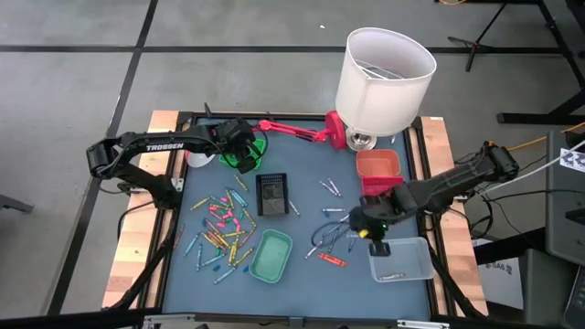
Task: Sort crayons
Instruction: Put the gray crayon into the white bin, then put the blue green crayon into the green bin
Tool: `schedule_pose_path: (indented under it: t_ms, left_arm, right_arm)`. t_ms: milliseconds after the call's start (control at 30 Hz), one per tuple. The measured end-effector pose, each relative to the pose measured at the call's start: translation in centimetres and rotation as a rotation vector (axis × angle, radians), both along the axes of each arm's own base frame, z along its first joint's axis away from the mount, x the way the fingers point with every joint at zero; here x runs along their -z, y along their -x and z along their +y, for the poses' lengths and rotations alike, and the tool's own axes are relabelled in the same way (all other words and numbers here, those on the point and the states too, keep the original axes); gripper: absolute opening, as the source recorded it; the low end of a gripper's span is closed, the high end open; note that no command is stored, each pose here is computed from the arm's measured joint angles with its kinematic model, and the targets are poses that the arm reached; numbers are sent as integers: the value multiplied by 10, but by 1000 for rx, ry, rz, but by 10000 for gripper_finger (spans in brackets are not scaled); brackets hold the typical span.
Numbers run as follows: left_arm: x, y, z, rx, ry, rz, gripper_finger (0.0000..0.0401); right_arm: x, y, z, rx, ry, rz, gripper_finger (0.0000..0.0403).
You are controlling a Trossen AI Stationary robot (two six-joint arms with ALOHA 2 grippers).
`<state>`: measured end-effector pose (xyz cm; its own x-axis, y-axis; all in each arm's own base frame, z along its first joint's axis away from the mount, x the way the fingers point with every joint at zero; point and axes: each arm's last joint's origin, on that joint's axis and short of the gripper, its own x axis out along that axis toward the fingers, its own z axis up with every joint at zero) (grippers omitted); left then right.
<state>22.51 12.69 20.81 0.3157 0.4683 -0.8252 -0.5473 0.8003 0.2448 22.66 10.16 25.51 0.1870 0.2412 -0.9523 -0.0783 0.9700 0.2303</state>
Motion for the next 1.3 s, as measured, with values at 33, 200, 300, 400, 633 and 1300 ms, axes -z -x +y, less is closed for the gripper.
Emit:
schedule_pose_path:
  t_ms: [33,200,300,400,633,1300]
  left_arm:
    - [0,0,0,2,0,0,94]
    - [0,-3,-4,20,-1,-3,94]
    - [0,-5,-8,36,-1,-3,94]
    - [0,-7,-12,55,-1,-4,94]
    - [0,-12,-24,105,-1,-5,94]
    - [3,-27,-89,429,159,-7,94]
  right_arm:
    - [1,4,5,2,20,20,17]
    - [3,26,26,62,96,105,17]
    - [3,40,39,99,116,153,17]
    - [8,52,51,124,122,180,17]
    - [28,80,67,155,163,238,17]
    - [48,93,67,127,199,270,110]
